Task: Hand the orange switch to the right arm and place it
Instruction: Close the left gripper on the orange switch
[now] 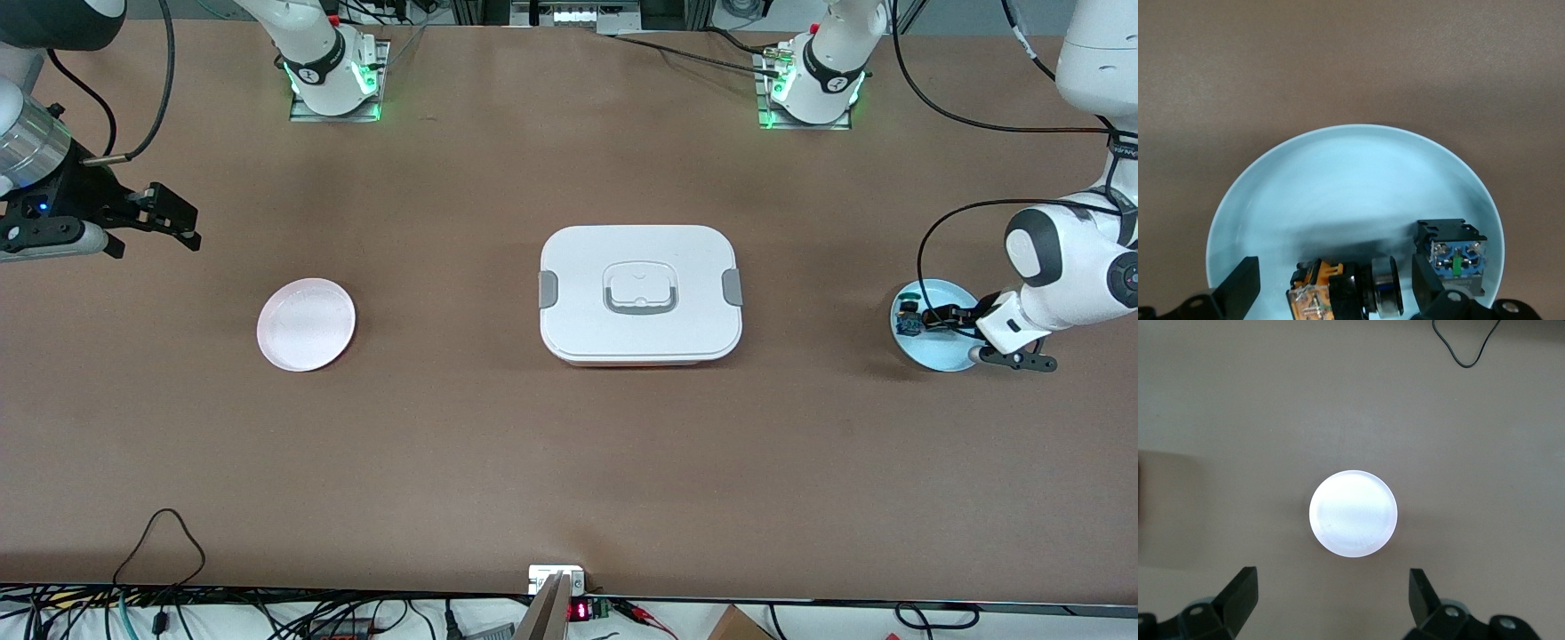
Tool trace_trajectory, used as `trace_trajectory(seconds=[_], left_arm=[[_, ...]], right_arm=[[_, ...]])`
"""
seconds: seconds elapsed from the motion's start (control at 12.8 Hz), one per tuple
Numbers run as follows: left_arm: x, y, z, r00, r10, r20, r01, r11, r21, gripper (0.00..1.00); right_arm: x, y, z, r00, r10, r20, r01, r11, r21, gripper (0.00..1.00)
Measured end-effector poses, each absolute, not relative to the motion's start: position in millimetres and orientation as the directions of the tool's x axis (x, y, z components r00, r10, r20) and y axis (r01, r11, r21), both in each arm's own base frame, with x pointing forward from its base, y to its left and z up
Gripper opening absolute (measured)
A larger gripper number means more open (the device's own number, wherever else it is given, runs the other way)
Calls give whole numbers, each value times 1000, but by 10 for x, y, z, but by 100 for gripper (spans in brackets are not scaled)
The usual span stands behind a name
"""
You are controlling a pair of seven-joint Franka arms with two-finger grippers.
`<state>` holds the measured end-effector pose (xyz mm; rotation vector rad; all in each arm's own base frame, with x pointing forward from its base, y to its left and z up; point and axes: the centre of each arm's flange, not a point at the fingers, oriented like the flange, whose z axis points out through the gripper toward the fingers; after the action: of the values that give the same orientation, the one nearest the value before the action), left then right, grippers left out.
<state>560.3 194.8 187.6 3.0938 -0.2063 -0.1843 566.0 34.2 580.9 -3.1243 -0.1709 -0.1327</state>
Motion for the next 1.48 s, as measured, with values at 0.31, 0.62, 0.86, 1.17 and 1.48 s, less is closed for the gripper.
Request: trace_trajectory(seconds=[0.31,0.62,0.86,1.17,1.48], left_arm=[[5590,1938,1803,983,-137,-124,-132,-990,48,100],[5571,1971,1777,982,-138,-128,-133,-990,51,100],[5542,2045,1770,978,-163,-127,-157,-986,56,100],[5523,2086,1756,978,-165,-128,-158,-986,59,100],[5519,2083,1740,977,-166,-130,-159,-985,61,100]], right_arm=[[5659,342,5808,990,108,85,109,-994,-5,100],[5659,342,5808,990,108,85,109,-994,-5,100],[5659,342,5808,990,108,85,109,-994,-5,100],[5659,342,5808,990,108,85,109,-994,-5,100],[5659,342,5808,990,108,85,109,-994,-5,100]])
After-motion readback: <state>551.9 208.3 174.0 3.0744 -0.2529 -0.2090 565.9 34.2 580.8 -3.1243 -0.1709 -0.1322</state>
